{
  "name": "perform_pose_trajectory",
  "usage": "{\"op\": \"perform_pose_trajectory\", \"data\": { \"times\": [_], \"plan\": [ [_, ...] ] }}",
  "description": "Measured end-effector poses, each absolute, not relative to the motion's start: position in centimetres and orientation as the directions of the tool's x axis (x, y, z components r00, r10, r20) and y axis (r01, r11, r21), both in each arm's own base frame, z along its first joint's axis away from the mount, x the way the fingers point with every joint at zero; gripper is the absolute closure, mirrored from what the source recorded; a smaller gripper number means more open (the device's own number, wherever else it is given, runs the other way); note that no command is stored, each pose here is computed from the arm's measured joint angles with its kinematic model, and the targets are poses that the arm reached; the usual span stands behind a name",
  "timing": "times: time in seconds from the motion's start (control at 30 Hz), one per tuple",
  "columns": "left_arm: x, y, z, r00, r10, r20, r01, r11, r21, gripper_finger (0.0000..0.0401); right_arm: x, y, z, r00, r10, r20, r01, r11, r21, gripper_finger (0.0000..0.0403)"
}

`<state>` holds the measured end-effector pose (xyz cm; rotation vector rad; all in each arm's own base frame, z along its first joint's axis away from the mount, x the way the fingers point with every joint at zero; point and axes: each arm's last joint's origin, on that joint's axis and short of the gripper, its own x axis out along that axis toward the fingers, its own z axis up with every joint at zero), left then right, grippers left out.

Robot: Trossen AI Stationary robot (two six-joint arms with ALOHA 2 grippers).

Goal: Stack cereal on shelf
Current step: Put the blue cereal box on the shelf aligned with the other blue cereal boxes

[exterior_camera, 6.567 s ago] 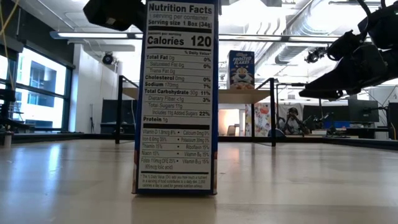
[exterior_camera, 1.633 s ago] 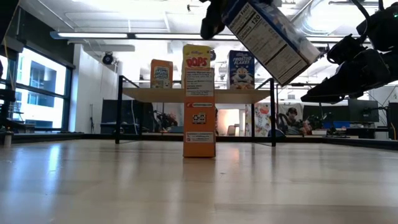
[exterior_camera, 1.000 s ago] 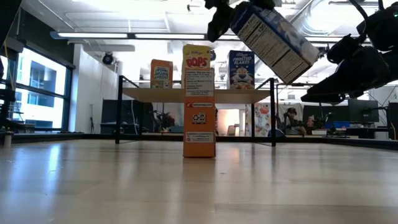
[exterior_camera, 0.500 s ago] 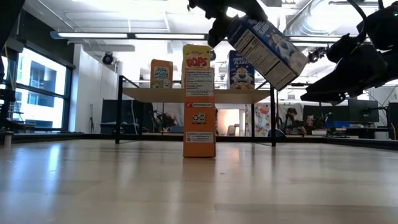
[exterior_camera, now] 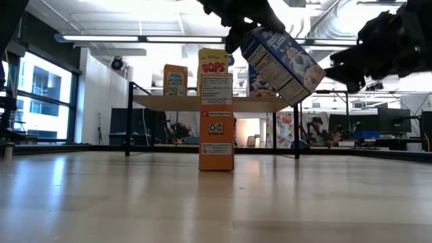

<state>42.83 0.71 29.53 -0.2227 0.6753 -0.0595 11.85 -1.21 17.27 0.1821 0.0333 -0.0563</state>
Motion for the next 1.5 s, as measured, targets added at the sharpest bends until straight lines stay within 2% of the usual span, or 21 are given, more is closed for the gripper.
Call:
{"op": "perform_pose_trajectory", "data": {
  "times": [0.23,0.53,0.77,1.03,1.5],
  "plan": [
    [42.8,0.7,29.5,0.779,-0.127,-0.614,0.010,0.982,-0.190,0.0235,11.8,-1.1,21.0,0.999,-0.034,-0.006,0.034,0.996,0.086,0.0171],
    [42.8,0.7,29.5,0.779,-0.126,-0.614,0.042,0.988,-0.149,0.0235,12.8,-1.3,24.7,0.986,-0.032,-0.162,0.038,0.999,0.036,0.0171],
    [42.8,0.7,29.5,0.779,-0.126,-0.614,0.048,0.989,-0.141,0.0235,14.4,-1.4,26.2,0.963,-0.008,-0.269,0.001,1.000,-0.025,0.0171],
    [42.8,0.7,29.5,0.780,-0.123,-0.614,0.069,0.991,-0.112,0.0235,16.3,-1.3,25.8,0.926,0.087,-0.367,-0.084,0.996,0.023,0.0171],
    [42.8,0.6,29.5,0.780,-0.124,-0.614,0.091,0.992,-0.085,0.0235,19.4,-1.6,24.7,0.874,0.127,-0.468,-0.085,0.990,0.110,0.0171]
  ]
}}
